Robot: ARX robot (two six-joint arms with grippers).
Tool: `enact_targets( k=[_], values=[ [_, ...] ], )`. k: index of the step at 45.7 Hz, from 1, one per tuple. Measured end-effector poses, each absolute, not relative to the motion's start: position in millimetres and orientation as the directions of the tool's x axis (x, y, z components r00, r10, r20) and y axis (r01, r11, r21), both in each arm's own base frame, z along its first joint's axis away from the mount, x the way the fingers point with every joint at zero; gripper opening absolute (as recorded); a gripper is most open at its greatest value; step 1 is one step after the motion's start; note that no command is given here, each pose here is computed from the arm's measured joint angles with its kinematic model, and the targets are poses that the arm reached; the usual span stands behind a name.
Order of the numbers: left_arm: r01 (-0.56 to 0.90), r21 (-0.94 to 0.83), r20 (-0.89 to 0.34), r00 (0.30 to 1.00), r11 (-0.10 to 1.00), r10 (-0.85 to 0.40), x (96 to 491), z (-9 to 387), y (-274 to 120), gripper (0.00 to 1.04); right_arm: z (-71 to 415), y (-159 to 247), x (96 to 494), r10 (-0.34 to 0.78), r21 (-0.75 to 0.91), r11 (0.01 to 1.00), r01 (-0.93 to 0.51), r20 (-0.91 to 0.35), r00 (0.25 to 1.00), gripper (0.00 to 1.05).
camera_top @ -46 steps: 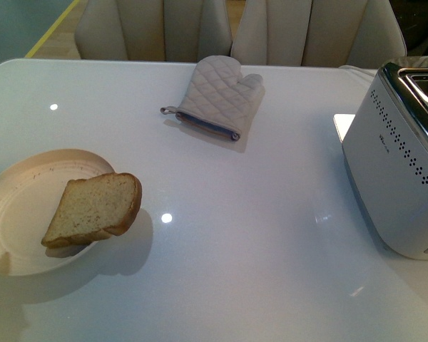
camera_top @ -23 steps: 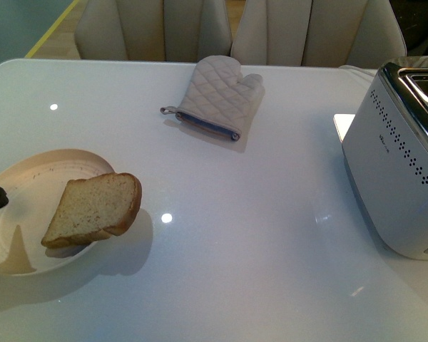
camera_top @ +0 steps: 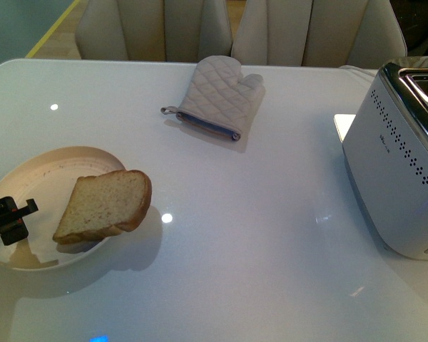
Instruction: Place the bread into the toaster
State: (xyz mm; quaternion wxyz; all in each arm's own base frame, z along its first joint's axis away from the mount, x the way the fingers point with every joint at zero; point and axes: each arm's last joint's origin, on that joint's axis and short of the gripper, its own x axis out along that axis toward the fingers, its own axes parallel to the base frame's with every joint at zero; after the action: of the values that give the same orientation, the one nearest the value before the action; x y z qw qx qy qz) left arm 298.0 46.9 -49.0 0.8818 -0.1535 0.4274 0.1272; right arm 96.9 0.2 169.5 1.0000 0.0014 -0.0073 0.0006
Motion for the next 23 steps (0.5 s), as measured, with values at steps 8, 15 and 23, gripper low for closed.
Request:
enact_targets(
  k=[8,15,23],
  values=[
    [-0.292,-0.148,-0.811,0.583,0.945,0.053,301.1,-44.8,18.3,0.19,169.5,0.2,96.9,0.001,0.003,1.000,-0.001,0.015,1.000,0.96],
    [-0.238,-0.199,-0.812,0.583,0.951,-0.024,305.5,-40.5,-17.4,0.05,169.5,0.2,96.9,0.001,0.003,1.000,-0.001,0.015,1.000,0.96],
    [-0.203,-0.230,-0.818,0.570,0.952,-0.076,305.7,-40.0,-47.5,0.05,169.5,0.2,96.9,0.001,0.003,1.000,-0.001,0.015,1.000,0.96]
  ],
)
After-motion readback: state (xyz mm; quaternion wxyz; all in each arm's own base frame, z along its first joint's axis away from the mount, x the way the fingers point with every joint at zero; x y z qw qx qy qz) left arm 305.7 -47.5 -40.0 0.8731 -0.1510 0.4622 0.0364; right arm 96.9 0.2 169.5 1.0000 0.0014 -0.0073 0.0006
